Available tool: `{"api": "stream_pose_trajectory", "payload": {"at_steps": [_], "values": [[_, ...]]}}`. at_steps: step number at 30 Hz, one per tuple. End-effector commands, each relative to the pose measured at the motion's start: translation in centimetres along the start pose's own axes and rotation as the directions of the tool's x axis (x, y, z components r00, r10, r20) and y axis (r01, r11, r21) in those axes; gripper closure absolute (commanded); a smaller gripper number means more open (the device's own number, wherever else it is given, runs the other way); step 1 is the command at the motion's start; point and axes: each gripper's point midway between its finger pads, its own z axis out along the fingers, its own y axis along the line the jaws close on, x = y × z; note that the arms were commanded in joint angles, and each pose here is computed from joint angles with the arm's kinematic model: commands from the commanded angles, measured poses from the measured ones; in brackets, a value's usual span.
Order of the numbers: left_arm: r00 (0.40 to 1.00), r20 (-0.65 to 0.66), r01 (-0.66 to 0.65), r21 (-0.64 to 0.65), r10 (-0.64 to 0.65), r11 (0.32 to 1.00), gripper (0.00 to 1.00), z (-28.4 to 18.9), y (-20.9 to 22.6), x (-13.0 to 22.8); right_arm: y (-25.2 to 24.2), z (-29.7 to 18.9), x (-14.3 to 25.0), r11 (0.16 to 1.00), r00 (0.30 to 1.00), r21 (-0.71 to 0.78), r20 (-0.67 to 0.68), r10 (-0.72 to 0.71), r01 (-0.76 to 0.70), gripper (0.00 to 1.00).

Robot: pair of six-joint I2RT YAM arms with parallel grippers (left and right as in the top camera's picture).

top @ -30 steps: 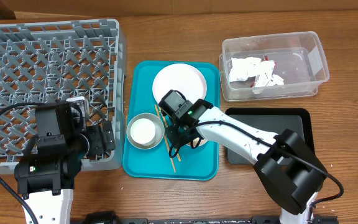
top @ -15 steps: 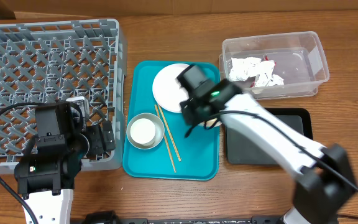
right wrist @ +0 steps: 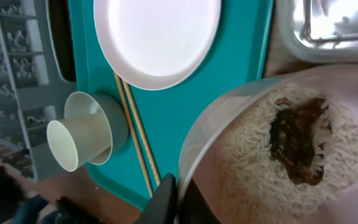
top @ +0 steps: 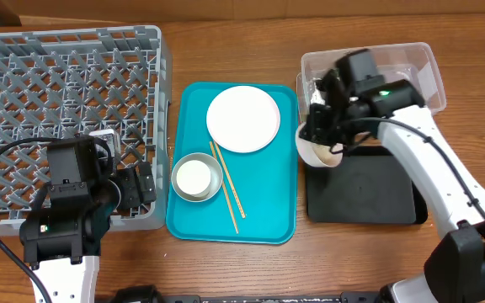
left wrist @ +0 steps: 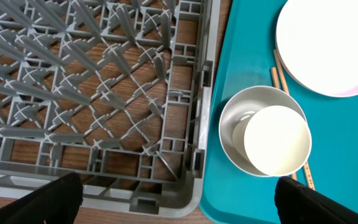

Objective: Sort waste into correct bins and load items into the dishwasher
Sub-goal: 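Tip the pink bowl over the black tray to dump the rice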

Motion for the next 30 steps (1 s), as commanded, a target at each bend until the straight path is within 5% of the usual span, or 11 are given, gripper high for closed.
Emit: {"api": "stream_pose_trajectory", "payload": {"at_steps": [1,15,23,30], "values": [[1.0,0.025,0.011,0.013,-0.011,1.0,0.0,-0.6,-0.2,-0.7,-0.3,0.2,1.4,0.986,0.997,-0.161,-0.069,0.029,-0.04,0.96],[1.0,0.026,0.011,0.014,-0.011,1.0,0.0,-0.6,-0.2,-0.8,-5.2,0.6,2.3,0.824,0.983,-0.538,-0.062,0.174,-0.18,0.96],[1.0,0.026,0.011,0.014,-0.011,1.0,0.0,-0.6,-0.2,-0.8,-9.6,-2.6,1.2,0.65,0.904,-0.663,-0.098,0.417,-0.372,0.96],[1.0,0.026,0.011,0.014,-0.011,1.0,0.0,-0.6,-0.2,-0.8,-10.2,-7.3,0.4,0.469,0.886,-0.819,-0.1,0.453,-0.331,0.96]]}}
